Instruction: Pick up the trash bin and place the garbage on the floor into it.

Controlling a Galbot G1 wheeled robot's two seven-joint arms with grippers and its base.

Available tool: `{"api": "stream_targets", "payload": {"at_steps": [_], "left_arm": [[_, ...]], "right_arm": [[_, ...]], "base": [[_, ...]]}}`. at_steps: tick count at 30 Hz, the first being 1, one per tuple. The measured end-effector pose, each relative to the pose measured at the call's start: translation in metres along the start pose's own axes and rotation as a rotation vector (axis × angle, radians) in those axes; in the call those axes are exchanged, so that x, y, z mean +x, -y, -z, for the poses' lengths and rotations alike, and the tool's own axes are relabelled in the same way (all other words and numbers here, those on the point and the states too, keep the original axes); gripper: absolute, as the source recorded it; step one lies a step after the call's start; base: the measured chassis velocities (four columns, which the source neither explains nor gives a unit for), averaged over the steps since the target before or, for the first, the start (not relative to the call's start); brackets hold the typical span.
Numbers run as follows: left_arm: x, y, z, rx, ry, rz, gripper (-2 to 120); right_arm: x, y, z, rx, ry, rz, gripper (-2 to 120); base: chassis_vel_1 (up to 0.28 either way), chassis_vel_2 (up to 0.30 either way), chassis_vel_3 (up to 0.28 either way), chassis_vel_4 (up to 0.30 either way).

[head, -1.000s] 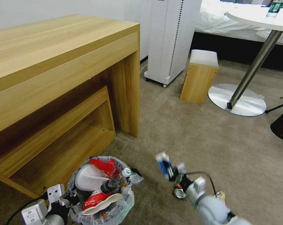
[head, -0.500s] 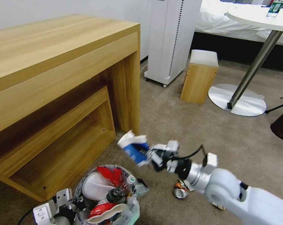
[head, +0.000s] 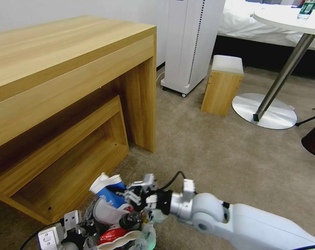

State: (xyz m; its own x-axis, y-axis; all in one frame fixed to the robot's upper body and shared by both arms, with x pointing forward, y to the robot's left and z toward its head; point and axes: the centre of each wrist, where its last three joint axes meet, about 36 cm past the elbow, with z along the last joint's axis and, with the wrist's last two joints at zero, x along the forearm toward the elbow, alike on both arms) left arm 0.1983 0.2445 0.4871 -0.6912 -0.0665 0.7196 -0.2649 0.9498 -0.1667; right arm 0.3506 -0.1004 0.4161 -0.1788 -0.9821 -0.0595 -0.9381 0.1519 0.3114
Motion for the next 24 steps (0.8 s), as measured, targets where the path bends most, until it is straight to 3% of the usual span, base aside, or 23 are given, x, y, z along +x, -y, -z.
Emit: {"api": "stream_targets", "payload": {"at_steps": [6, 13, 24], "left_arm": [[-0.002, -0.002, -0.002, 0.001, 0.004, 0.015, 0], [-0.006, -0.002, -0.005, 0.001, 0.022, 0.02, 0], [-0.006, -0.001, -0.013, -0.023, 0.029, 0.031, 0]], "right_arm": [[-0.002, -0.006, -0.029, -0.047, -0.04, -0.017, 0], [0.001, -0.005, -0.036, -0.04, -0.059, -0.027, 0], [0.004, 0.002, -0.033, 0.003, -0.068, -0.01, 37]], "base": [[0.0, 0.0, 0.0, 0.0], [0.0, 0.0, 0.0, 0.0], [0.0, 0.0, 0.0, 0.0]]}}
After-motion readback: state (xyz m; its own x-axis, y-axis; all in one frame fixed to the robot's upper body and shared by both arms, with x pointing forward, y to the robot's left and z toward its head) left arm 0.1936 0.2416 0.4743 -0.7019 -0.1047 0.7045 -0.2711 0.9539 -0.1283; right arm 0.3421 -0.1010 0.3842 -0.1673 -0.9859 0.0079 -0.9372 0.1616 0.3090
